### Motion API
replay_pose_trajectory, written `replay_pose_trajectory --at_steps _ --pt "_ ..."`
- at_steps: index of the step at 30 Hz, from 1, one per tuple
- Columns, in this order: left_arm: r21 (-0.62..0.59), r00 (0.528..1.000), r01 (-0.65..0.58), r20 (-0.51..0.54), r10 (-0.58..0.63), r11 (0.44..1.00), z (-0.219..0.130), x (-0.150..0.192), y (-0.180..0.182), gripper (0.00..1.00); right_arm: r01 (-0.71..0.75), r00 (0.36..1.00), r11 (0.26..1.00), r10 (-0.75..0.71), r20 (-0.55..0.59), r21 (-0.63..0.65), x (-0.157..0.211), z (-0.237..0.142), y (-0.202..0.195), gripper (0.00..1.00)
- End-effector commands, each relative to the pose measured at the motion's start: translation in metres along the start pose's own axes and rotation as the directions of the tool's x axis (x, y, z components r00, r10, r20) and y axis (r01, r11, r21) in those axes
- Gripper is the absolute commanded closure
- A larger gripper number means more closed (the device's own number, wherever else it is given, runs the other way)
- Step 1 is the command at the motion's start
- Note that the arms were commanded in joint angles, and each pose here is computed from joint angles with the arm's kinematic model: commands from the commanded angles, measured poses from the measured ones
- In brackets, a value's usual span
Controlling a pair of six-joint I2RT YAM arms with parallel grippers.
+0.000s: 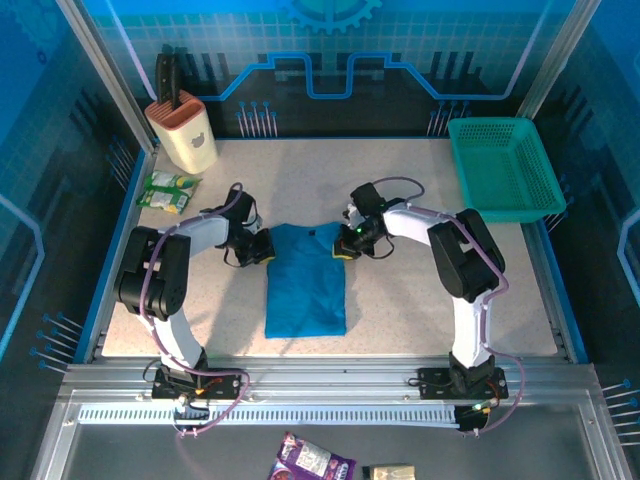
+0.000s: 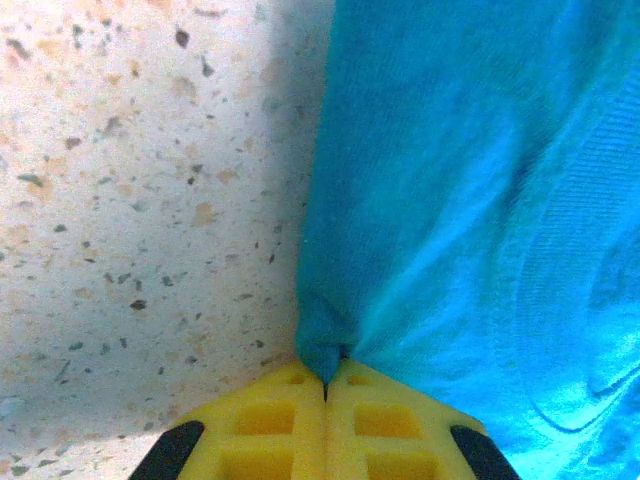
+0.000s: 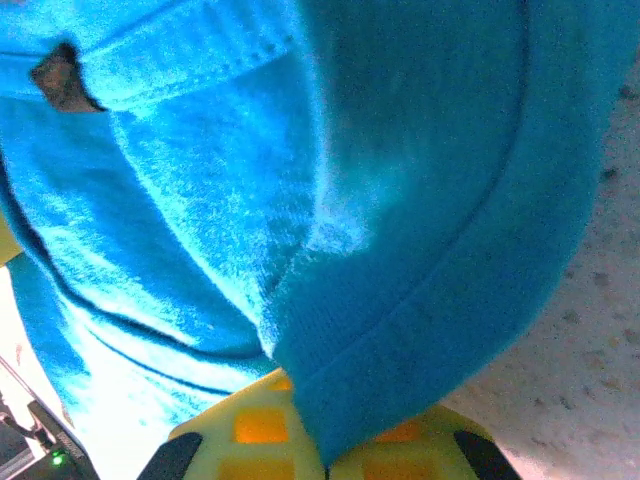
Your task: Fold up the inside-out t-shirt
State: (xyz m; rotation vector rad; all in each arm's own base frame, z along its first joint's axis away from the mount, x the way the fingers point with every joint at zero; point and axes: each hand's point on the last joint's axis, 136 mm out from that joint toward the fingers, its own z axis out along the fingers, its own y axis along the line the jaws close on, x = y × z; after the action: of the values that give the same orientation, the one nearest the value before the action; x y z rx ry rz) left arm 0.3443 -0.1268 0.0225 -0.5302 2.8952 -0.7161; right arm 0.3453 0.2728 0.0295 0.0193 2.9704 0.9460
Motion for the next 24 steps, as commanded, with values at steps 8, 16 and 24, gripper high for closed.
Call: replay_pose_trajectory --at_steps 8,16,24 --pt "0.262 0.983 -0.089 0.177 0.043 0.961 -0.081 -0.065 -0.092 1.00 0.095 0.982 0.994 -0.086 0.169 -0.047 -0.052 -0.090 0.043 1.00" --pt "0.381 0.951 -0.193 0.299 0.077 0.904 -0.155 -0.116 -0.160 1.00 0.188 0.935 0.982 -0.168 0.314 -0.035 -0.101 -0.172 0.081 1.00" --pt "0.426 0.954 -0.207 0.287 0.086 0.881 -0.166 -0.107 -0.168 1.00 0.236 0.920 0.971 -0.212 0.329 -0.032 -0.095 -0.195 0.092 1.00"
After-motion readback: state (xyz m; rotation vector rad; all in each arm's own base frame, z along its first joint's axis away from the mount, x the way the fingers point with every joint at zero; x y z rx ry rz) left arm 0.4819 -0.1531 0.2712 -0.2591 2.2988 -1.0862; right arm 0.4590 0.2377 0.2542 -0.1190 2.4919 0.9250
